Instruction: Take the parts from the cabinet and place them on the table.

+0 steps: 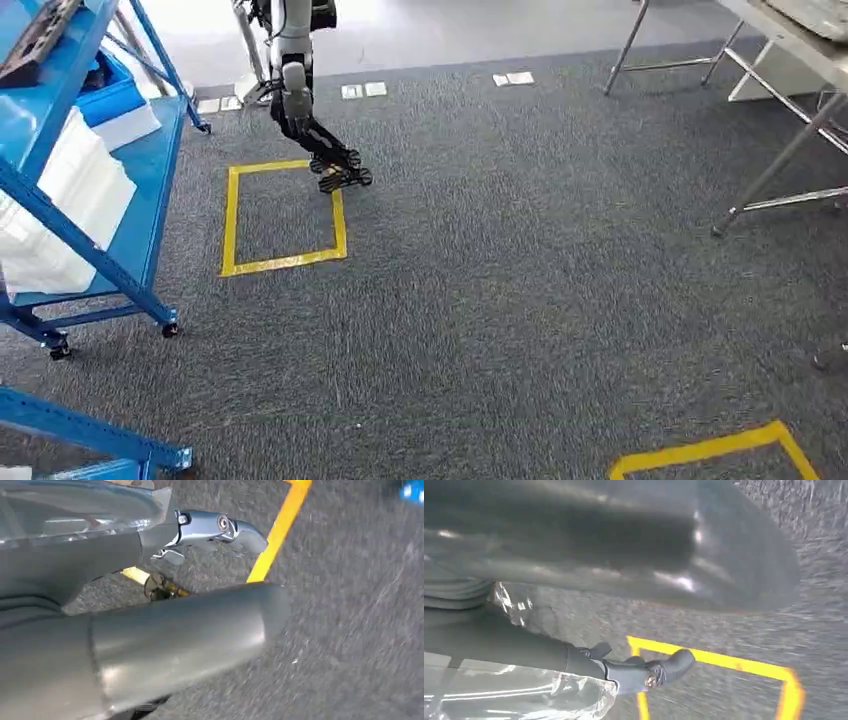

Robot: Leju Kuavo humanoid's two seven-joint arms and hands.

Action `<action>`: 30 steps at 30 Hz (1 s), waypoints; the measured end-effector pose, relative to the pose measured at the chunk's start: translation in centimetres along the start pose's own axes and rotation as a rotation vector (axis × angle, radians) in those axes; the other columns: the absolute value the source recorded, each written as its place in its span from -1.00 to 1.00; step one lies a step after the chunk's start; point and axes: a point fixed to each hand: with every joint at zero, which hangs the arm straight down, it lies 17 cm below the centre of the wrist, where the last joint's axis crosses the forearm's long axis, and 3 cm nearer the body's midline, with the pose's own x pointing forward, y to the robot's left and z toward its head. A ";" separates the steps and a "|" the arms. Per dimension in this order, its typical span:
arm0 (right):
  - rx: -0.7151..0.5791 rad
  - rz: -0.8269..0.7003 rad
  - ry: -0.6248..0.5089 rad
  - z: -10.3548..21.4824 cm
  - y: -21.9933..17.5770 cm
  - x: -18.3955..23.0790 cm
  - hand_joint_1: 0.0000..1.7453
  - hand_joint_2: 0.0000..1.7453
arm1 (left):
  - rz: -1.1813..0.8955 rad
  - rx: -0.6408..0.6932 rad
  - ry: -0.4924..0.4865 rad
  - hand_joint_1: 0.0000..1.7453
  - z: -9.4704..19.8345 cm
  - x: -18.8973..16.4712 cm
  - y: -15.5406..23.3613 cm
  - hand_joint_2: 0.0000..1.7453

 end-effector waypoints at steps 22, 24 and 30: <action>0.003 0.017 0.002 0.0 0.0 -0.4 -1.00 -1.00 | -0.001 0.001 0.009 -1.00 0.2 -0.5 0.2 -1.00; 0.002 0.014 0.003 0.0 0.0 -0.4 -1.00 -1.00 | -0.001 -0.002 0.005 -1.00 0.1 -0.3 0.0 -1.00; 0.001 0.006 0.000 0.1 0.1 -0.3 -1.00 -1.00 | -0.013 -0.010 0.003 -1.00 0.0 0.0 -0.4 -1.00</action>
